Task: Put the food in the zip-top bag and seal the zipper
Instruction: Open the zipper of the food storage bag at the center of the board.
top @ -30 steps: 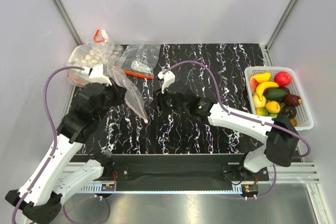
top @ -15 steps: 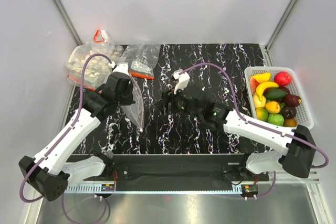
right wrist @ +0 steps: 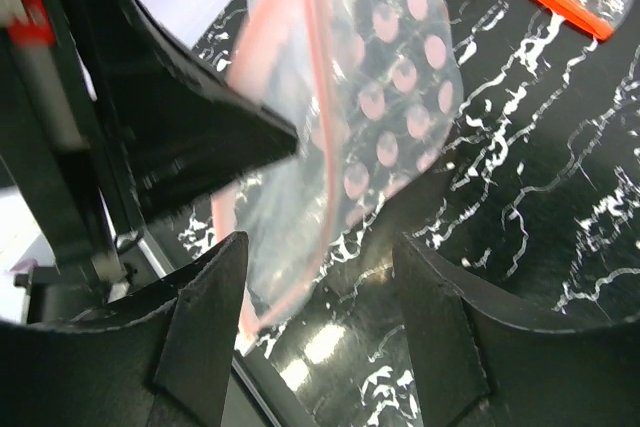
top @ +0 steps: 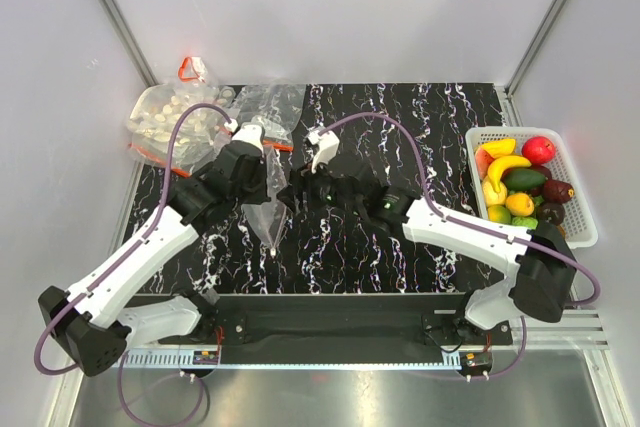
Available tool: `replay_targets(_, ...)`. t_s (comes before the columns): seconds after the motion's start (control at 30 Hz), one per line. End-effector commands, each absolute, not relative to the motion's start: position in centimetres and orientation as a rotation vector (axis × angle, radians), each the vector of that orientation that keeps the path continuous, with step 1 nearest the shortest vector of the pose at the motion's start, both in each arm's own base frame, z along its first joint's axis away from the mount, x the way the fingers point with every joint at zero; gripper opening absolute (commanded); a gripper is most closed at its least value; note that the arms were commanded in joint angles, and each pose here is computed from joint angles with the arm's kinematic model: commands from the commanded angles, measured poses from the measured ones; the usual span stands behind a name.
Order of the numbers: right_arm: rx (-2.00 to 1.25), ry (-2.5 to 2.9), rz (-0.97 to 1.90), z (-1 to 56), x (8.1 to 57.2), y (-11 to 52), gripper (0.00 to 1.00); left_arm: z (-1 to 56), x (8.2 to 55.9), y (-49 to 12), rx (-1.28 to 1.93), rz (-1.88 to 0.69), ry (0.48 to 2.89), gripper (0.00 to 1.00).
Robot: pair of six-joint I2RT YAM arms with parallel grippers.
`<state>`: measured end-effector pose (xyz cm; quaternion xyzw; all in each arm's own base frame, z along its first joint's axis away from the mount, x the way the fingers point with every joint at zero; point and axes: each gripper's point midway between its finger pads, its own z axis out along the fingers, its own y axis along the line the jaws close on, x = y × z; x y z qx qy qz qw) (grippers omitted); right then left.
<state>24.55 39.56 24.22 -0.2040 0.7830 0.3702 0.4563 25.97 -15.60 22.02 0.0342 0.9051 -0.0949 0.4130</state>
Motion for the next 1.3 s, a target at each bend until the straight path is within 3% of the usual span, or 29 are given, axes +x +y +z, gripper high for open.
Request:
replay_targets(0.0, -0.498, 1.866, 0.978, 27.1, 25.0, 41.1, 0.67, 24.5, 26.7, -16.9, 0.07, -0.309, 2.203, 0.0)
replay_targets(0.4, -0.465, 1.926, 0.95, 24.0, 26.3, 42.4, 0.59, 25.8, 26.4, -18.4, 0.117, -0.359, 2.183, 0.0)
replay_targets(0.47, -0.422, 1.947, 0.911, 23.5, 26.9, 42.0, 0.52, 26.5, 26.5, -18.7, 0.123, -0.369, 2.172, 0.0)
replay_targets(0.63, -0.169, 2.012, 0.685, 21.7, 29.5, 37.6, 0.18, 26.3, 26.5, -17.9, 0.172, -0.173, 2.222, 0.0)
replay_targets(0.7, -0.072, 2.048, 0.653, 20.7, 30.1, 36.0, 0.13, 26.2, 26.7, -17.7, 0.197, -0.077, 2.252, 0.0)
replay_targets(0.83, 0.06, 2.112, 0.643, 18.0, 31.4, 32.8, 0.13, 26.0, 27.1, -18.8, 0.229, -0.031, 2.263, 0.0)
replay_targets(1.17, 0.155, 2.246, 0.562, 10.0, 29.0, 27.1, 0.2, 23.0, 27.6, -22.8, 0.423, 0.237, 2.304, 0.0)
replay_targets(1.27, 0.14, 2.238, 0.601, 9.8, 28.3, 27.2, 0.41, 21.5, 27.7, -25.1, 0.486, 0.217, 2.319, 0.0)
